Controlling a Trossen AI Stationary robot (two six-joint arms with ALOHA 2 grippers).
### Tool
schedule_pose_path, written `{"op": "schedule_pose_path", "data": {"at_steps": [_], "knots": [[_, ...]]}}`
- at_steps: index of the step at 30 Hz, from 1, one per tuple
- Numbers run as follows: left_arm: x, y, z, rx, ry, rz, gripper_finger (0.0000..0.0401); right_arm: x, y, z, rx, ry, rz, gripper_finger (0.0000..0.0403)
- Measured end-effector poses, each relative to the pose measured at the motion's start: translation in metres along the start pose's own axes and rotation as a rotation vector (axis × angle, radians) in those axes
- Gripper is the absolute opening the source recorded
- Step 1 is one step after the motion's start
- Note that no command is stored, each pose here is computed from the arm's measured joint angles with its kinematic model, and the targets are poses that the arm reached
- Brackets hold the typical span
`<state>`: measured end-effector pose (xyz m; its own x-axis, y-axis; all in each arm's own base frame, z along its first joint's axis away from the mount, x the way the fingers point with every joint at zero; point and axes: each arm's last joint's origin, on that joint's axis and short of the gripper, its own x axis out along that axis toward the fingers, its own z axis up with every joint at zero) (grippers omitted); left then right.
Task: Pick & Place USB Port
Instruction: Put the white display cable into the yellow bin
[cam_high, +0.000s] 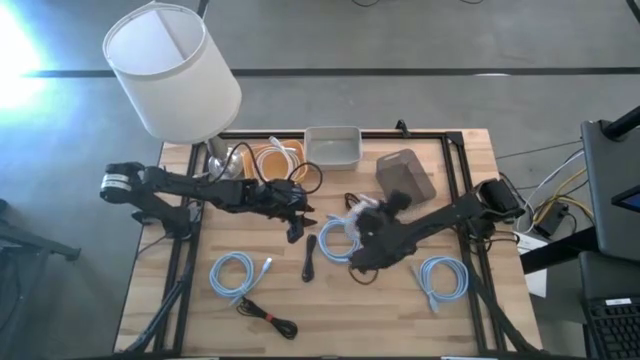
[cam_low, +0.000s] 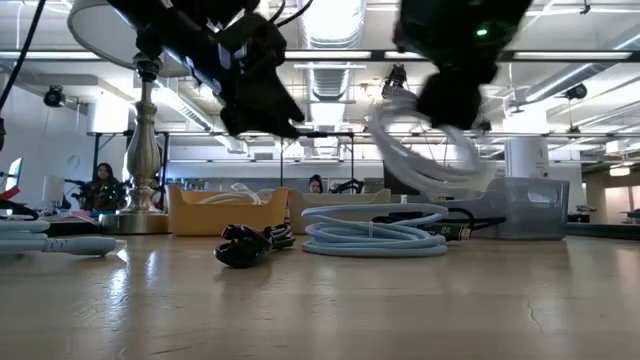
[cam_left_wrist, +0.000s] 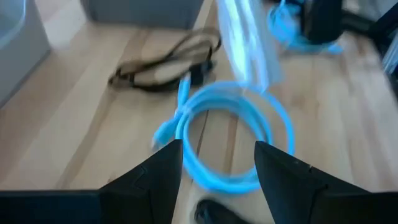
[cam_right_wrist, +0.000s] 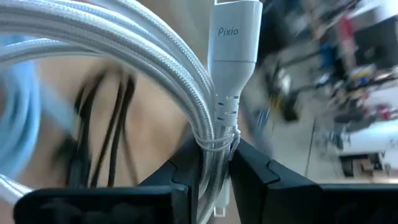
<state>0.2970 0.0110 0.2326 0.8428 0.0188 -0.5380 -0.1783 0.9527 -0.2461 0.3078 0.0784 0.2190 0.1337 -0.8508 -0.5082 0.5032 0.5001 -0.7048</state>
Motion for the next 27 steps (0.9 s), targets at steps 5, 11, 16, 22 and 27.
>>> {"op": "schedule_pose_path", "data": {"at_steps": [5, 11, 16, 22, 27], "knots": [[-0.001, -0.003, 0.011, 0.003, -0.116, -0.034, 0.0204, 0.012, 0.004, 0.021, 0.093, -0.164, -0.06, 0.0061], [-0.002, -0.002, 0.016, -0.001, -0.188, 0.04, 0.0204, 0.024, 0.007, 0.039, 0.121, -0.201, -0.053, 0.0061], [-0.002, 0.0, 0.017, 0.01, -0.204, 0.106, 0.0204, 0.026, 0.008, 0.045, 0.117, -0.218, -0.049, 0.0061], [-0.002, 0.0, 0.017, 0.053, -0.202, 0.114, 0.0203, 0.026, 0.008, 0.046, 0.135, -0.225, -0.043, 0.0061], [-0.002, 0.001, 0.017, 0.068, -0.201, 0.117, 0.0173, 0.025, 0.01, 0.049, 0.174, -0.241, -0.03, 0.0071]]}}
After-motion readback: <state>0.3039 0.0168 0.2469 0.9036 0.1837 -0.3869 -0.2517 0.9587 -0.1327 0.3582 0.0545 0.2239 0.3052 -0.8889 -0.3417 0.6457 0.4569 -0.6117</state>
